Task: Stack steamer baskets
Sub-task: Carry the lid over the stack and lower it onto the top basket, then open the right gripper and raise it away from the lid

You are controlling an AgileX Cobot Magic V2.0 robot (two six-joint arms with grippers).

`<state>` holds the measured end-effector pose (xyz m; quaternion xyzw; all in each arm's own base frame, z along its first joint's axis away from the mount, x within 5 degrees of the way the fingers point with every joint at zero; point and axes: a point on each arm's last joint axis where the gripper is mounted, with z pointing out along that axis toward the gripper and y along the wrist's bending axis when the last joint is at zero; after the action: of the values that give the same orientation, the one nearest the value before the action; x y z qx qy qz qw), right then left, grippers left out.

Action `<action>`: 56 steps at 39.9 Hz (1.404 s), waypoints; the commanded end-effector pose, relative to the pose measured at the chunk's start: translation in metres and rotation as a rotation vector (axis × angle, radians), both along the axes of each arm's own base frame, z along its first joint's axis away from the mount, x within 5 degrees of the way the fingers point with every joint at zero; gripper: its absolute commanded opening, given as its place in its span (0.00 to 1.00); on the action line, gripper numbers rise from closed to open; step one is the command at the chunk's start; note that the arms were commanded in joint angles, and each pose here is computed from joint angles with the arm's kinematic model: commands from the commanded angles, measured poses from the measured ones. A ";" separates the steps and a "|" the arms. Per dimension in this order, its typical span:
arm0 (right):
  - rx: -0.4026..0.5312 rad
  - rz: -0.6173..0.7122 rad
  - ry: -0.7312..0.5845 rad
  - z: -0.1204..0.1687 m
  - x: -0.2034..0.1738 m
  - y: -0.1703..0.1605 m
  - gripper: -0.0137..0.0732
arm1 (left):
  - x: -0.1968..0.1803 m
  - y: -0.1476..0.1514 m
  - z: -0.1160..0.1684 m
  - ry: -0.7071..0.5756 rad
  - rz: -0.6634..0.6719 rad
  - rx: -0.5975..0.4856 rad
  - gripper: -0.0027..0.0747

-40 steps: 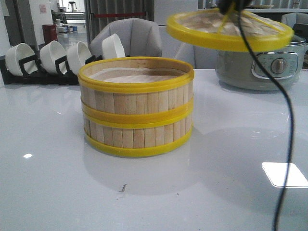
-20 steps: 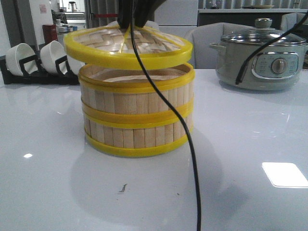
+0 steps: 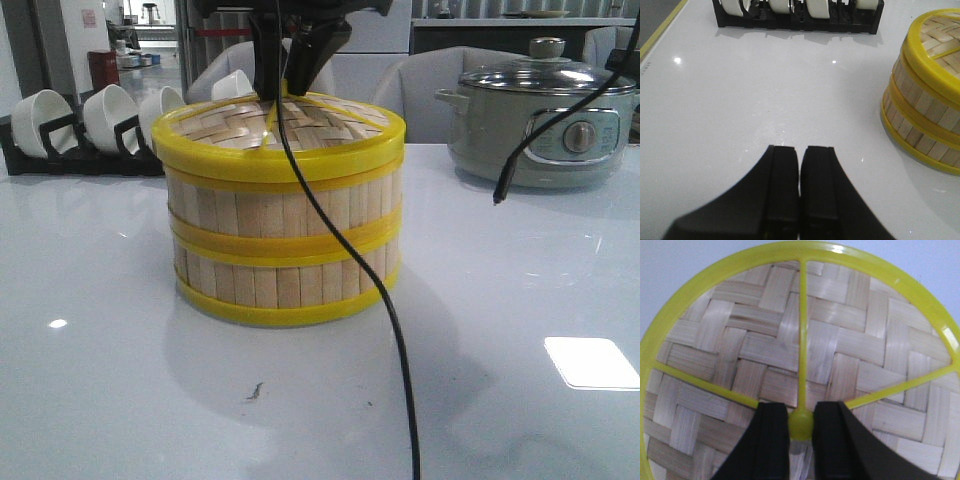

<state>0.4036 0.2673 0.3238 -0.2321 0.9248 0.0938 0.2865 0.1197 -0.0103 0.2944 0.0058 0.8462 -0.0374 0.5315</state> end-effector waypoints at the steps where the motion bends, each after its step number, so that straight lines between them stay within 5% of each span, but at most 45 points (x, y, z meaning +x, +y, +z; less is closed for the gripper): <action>1: 0.074 0.001 -0.154 0.045 -0.006 -0.008 0.20 | 0.003 -0.002 0.017 -0.109 -0.010 -0.014 0.14; 20: 0.074 -0.004 -0.155 0.045 -0.004 -0.010 0.21 | 0.003 -0.002 0.017 -0.109 -0.010 -0.014 0.14; 30: 0.077 -0.004 -0.159 0.045 -0.004 -0.009 0.55 | 0.003 -0.002 0.017 -0.109 -0.010 -0.014 0.14; 39: 0.097 -0.003 -0.190 0.050 -0.003 -0.009 0.59 | 0.003 -0.002 0.017 -0.109 -0.010 -0.014 0.14; 48: 0.150 -0.015 -0.320 0.084 -0.010 -0.021 0.59 | 0.003 -0.002 0.017 -0.109 -0.010 -0.014 0.14; 56: 0.211 -0.087 -0.463 0.130 -0.021 -0.066 0.59 | 0.003 -0.002 0.017 -0.109 -0.010 -0.014 0.14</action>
<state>0.4025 0.2357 0.3884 -0.1996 0.8801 0.1153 0.4152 0.1197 -0.0103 0.2944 0.0058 0.8462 -0.0374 0.5315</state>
